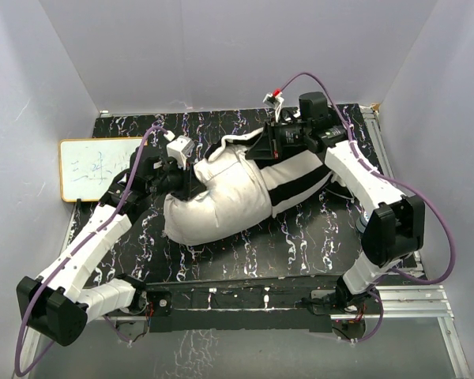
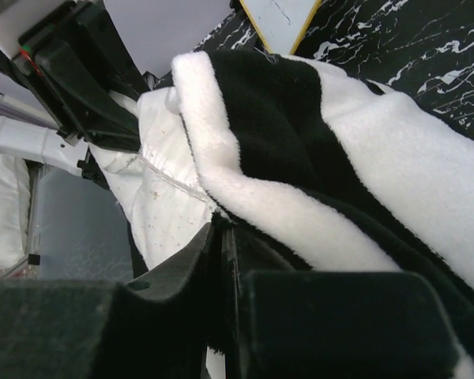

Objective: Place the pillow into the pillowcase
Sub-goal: Stuff the pillow into the pillowcase.

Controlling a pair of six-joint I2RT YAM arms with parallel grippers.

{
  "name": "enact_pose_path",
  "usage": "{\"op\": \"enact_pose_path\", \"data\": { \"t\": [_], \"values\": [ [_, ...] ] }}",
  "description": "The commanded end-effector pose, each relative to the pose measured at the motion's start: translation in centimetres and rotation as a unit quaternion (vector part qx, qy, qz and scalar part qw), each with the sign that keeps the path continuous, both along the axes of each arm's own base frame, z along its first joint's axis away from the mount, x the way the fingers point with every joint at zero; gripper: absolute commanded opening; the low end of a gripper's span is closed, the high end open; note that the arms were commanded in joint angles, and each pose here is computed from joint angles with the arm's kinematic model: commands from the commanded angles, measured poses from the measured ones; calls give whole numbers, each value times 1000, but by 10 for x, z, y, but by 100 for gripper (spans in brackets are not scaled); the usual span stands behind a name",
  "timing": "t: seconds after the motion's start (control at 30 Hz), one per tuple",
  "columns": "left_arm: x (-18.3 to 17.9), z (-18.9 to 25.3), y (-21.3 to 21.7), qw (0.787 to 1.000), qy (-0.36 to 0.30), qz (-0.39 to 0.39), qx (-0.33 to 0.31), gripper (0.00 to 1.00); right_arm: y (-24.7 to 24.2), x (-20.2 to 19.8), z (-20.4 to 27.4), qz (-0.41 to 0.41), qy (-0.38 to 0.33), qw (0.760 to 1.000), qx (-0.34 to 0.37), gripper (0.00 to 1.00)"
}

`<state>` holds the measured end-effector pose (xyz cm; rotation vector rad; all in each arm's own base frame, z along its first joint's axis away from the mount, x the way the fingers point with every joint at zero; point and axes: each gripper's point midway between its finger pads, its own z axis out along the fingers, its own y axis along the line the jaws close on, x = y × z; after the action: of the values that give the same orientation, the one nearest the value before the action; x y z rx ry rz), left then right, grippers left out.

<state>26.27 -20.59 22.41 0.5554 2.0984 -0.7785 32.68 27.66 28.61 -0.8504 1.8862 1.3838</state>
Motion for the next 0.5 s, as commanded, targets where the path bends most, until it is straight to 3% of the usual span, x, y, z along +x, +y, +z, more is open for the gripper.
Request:
{"op": "enact_pose_path", "data": {
  "t": [0.0, 0.1, 0.37, 0.43, 0.47],
  "values": [
    [-12, -23, 2, 999, 43, -9, 20, 0, 14, -8, 47, 35, -33, 998, 39, 16],
    [-14, -22, 3, 999, 41, -10, 17, 0, 7, 12, 35, -24, -52, 998, -2, 28],
    [-16, -19, 1, 999, 39, -16, 9, 0, 2, 38, 13, -86, -79, 991, -64, 30],
    [-17, -17, 1, 999, 37, -15, 8, 0, 4, 39, 13, -86, -81, 991, -65, 26],
    [-17, -17, 1, 999, 37, -15, 8, 0, 6, 39, 14, -84, -79, 992, -60, 12]
  ]
}}
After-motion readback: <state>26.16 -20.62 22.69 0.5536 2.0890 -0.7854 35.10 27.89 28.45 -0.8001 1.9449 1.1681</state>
